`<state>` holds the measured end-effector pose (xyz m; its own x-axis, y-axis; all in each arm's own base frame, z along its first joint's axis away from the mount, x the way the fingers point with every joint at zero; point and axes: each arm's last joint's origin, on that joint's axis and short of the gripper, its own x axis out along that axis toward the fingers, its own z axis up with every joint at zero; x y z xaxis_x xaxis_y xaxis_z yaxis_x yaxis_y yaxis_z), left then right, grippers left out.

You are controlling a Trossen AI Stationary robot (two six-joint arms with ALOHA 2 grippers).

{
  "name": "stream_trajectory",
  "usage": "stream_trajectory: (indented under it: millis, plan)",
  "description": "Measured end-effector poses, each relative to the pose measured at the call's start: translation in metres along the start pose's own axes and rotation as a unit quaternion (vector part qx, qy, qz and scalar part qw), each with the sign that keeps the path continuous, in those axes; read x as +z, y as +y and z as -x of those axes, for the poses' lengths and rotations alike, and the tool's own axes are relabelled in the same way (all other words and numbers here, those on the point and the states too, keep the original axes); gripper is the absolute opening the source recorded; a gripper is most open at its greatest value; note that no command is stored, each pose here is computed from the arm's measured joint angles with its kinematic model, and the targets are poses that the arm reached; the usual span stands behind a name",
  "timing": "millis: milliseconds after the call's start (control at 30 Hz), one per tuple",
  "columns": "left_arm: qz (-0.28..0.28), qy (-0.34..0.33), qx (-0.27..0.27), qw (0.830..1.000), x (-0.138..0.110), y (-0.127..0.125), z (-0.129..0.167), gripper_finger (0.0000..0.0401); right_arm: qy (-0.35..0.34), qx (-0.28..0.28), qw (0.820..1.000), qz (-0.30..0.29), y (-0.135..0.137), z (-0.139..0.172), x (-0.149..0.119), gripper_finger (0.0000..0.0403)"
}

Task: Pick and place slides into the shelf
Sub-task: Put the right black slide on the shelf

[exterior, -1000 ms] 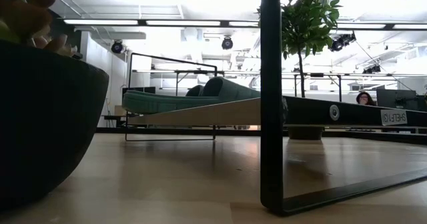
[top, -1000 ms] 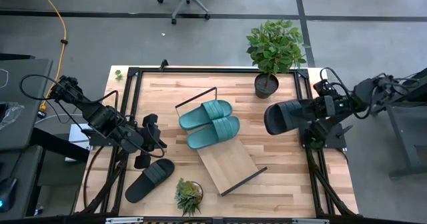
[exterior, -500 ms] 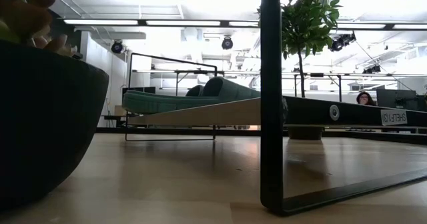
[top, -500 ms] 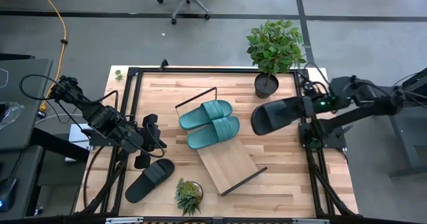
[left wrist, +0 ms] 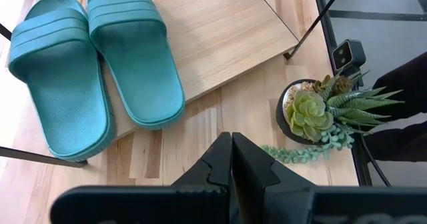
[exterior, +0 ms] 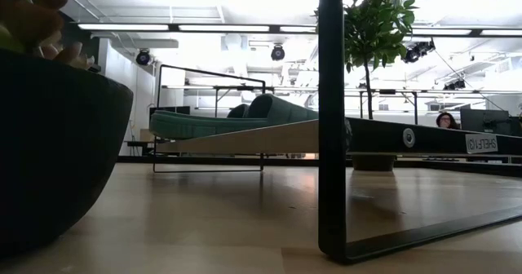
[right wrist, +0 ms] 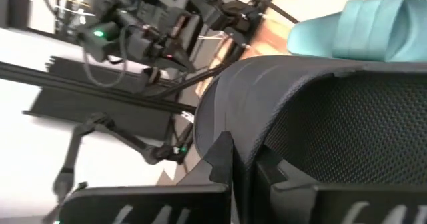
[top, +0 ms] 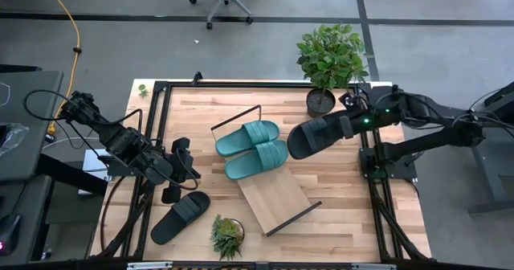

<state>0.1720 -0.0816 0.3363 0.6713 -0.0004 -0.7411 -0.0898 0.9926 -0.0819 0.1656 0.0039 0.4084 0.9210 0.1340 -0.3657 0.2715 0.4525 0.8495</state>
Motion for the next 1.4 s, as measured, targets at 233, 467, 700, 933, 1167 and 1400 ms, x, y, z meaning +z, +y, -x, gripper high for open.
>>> stream_trajectory:
  millis: [233, 467, 700, 933, 1167, 1400]
  plan:
    - [-0.010, 0.000, 0.000, 1.000, 0.000, 0.000, 0.000, 0.0001, 0.014, -0.031, 0.999, 0.017, -0.004, -0.017, 0.001, 0.0000]
    - [-0.021, -0.001, 0.001, 1.000, 0.000, 0.000, 0.000, 0.0001, 0.043, -0.048, 0.998, 0.020, -0.007, -0.048, 0.003, 0.0000]
    - [-0.025, -0.001, 0.002, 1.000, 0.000, 0.000, 0.000, 0.0001, 0.054, -0.038, 0.997, 0.032, -0.006, -0.085, 0.004, 0.0000]
    - [-0.042, -0.001, 0.002, 0.999, 0.000, 0.000, 0.000, 0.0001, 0.075, -0.042, 0.996, 0.035, -0.005, -0.114, -0.009, 0.0000]
    - [-0.055, -0.001, 0.002, 0.998, 0.000, 0.000, 0.000, 0.0001, 0.069, -0.046, 0.996, 0.034, -0.003, -0.135, -0.027, 0.0000]
    - [-0.067, -0.001, 0.003, 0.998, 0.000, 0.000, 0.000, 0.0001, 0.039, 0.008, 0.999, -0.015, -0.013, -0.156, -0.046, 0.0000]
